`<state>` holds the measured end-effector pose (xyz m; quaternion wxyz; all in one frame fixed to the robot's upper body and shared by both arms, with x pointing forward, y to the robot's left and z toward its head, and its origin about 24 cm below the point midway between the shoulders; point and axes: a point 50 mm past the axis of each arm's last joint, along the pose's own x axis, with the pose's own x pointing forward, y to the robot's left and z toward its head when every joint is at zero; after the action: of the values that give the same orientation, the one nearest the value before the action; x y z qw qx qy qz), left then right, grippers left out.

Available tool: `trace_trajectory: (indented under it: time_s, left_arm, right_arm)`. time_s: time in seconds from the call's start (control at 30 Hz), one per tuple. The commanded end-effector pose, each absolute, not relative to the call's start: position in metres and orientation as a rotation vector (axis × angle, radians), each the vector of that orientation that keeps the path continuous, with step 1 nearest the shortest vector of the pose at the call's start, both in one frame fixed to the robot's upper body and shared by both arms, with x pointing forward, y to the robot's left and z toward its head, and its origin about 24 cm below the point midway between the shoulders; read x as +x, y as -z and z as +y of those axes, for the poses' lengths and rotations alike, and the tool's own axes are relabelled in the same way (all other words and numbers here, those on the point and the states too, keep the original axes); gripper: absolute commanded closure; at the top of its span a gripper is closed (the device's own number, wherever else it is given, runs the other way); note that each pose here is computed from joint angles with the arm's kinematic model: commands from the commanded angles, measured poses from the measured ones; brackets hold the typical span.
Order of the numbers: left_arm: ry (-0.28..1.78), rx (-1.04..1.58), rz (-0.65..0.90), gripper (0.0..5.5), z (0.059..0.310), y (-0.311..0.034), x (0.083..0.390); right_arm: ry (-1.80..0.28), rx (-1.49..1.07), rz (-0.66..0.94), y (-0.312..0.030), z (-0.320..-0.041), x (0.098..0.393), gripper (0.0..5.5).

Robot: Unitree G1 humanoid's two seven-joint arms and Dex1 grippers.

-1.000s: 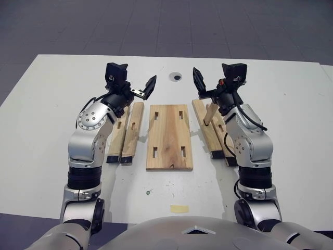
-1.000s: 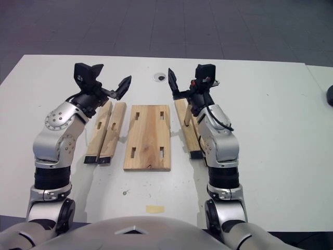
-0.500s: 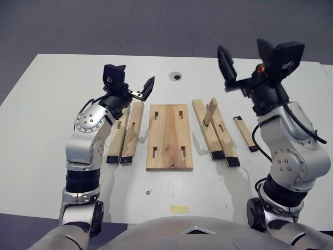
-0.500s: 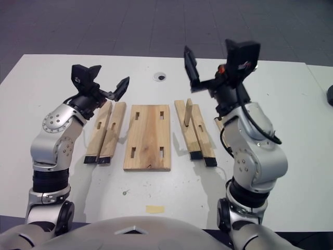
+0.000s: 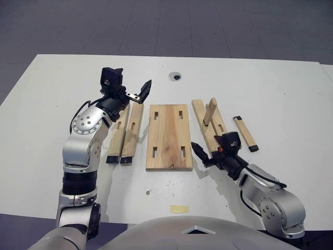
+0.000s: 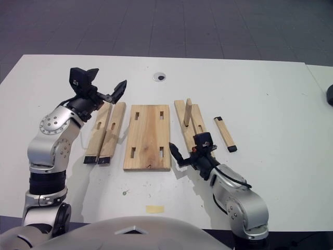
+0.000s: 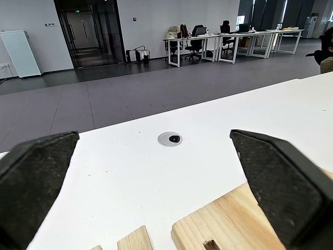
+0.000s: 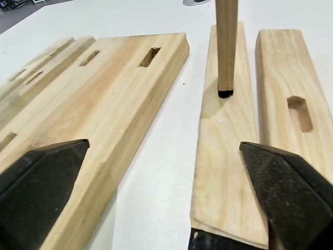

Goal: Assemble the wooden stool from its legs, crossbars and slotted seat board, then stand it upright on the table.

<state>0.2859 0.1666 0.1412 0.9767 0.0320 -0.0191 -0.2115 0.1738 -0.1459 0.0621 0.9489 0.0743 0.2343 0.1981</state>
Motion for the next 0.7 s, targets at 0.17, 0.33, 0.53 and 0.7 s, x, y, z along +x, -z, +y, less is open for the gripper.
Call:
trace_trajectory:
  time_s: [0.17,0.33,0.53,0.7]
  left_arm:
    - [0.414,0.085,-0.023,0.10,0.166,-0.138,0.286]
    - [0.411,0.087,-0.014,0.10,0.165,-0.134,0.285]
    - [0.403,0.087,-0.014,0.10,0.165,-0.133,0.287]
    - [0.407,0.106,0.001,0.10,0.165,-0.131,0.286]
  right_arm:
    - [-0.336,0.085,0.544,-0.046,-0.157,0.170,0.11]
    - [-0.355,0.017,0.574,-0.043,-0.158,0.170,0.11]
    - [-0.317,-0.066,0.500,-0.048,-0.159,0.188,1.02]
    - [-0.297,-0.121,0.582,-0.038,-0.170,0.182,1.89]
